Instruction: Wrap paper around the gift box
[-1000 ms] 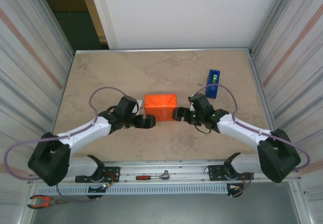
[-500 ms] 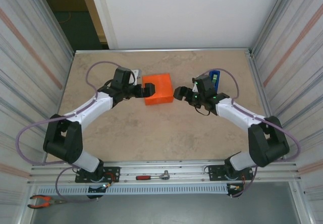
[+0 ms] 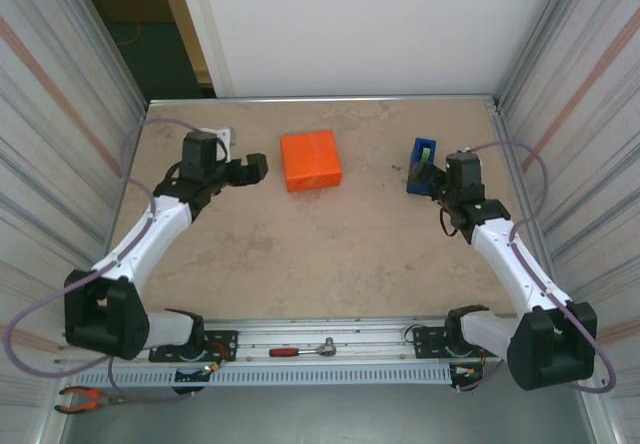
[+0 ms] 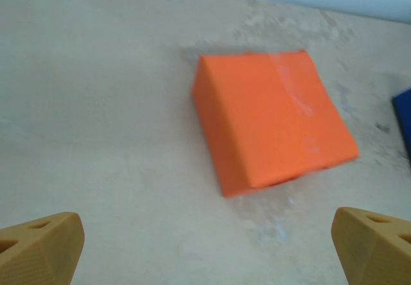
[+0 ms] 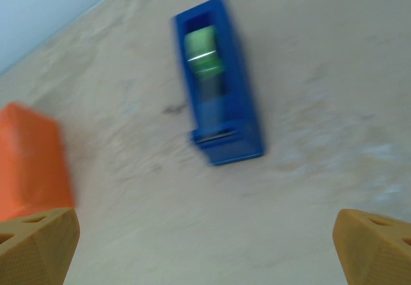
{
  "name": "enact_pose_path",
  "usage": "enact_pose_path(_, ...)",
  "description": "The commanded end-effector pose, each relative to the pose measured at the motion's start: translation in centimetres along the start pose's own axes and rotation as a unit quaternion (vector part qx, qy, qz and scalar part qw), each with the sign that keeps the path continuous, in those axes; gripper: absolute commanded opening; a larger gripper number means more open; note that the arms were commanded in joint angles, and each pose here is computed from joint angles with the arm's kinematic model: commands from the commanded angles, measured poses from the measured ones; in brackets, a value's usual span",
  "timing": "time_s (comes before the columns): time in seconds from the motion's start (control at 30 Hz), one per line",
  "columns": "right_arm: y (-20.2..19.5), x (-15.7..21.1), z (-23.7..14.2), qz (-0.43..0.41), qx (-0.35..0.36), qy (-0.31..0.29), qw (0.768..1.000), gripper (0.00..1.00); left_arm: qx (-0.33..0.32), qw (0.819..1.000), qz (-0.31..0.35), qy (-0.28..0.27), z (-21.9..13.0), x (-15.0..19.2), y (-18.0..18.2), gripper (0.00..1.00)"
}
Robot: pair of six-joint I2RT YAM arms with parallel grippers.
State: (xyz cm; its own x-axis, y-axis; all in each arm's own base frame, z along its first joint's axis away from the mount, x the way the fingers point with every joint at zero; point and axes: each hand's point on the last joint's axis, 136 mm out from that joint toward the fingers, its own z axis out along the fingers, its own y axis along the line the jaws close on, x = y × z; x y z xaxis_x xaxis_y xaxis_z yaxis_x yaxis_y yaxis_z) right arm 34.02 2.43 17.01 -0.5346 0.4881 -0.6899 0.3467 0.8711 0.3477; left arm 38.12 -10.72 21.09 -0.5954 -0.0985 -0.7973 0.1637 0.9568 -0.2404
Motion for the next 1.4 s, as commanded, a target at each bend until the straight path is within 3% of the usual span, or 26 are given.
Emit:
enact_pose_path(0.0, -4.6, -1.3, 0.3, -0.062, 0.106, -0.061, 0.991, 0.99, -0.092, 0.989, 0.08, -0.089, -2.3, -2.0, 3.6, 0.99)
enact_pose_path(0.13, -7.2, -1.5, 0.8, -0.077, 0.152, -0.079, 0.982, 0.99, -0.172, 0.97, 0.104, -0.136, -4.0, -0.7, 8.2, 0.99)
enact_pose_path(0.3, -8.6, -0.2, 2.4, -0.091, 0.156, -0.082, 0.98, 0.99, -0.189, 0.971, 0.07, -0.13, -3.1, 3.5, 12.0, 0.99)
enact_pose_path(0.47, -8.9, 1.5, 4.6, -0.117, 0.146, -0.068, 0.98, 0.99, -0.171, 0.975, 0.078, -0.118, 0.0, 6.5, 12.6, 0.99)
enact_pose_path(0.57, -8.5, 2.0, 5.5, -0.131, 0.123, -0.08, 0.98, 0.99, -0.171, 0.973, 0.089, -0.128, 1.1, 6.7, 12.9, 0.99)
enact_pose_path(0.73, -6.4, 0.4, 5.5, -0.145, 0.051, -0.159, 0.975, 0.99, -0.118, 0.978, 0.108, -0.131, 3.3, 6.9, 11.7, 0.99)
enact_pose_path(0.87, -5.7, 0.2, 6.8, -0.144, 0.006, -0.137, 0.98, 0.99, -0.103, 0.974, 0.136, -0.147, 4.5, 7.6, 11.0, 0.99)
enact_pose_path(0.93, -5.3, 0.3, 7.6, -0.152, -0.007, -0.115, 0.982, 0.99, -0.105, 0.98, 0.127, -0.11, 5.2, 7.9, 11.3, 0.99)
enact_pose_path(1.0, -4.7, 0.5, 8.0, -0.169, -0.02, -0.102, 0.98, 0.99, -0.1, 0.983, 0.111, -0.11, 5.4, 7.6, 11.9, 0.99)
enact_pose_path(1.13, -4.5, -0.4, 7.9, -0.186, -0.018, -0.13, 0.974, 0.99, -0.098, 0.984, 0.106, -0.1, 5.5, 7.9, 12.0, 0.99)
enact_pose_path(1.27, -6.4, 0.4, 8.3, -0.171, -0.008, -0.219, 0.961, 0.98, -0.097, 0.985, 0.105, -0.1, 5.5, 7.8, 12.0, 0.99)
enact_pose_path(1.3, -6.9, 1.4, 8.6, -0.172, 0.007, -0.176, 0.969, 0.98, -0.096, 0.985, 0.105, -0.1, 5.6, 7.8, 12.0, 0.99)
enact_pose_path(1.37, -6.6, 0.0, 9.1, -0.164, 0.012, -0.189, 0.968, 0.98, -0.095, 0.986, 0.101, -0.097, 5.7, 7.8, 12.1, 0.99)
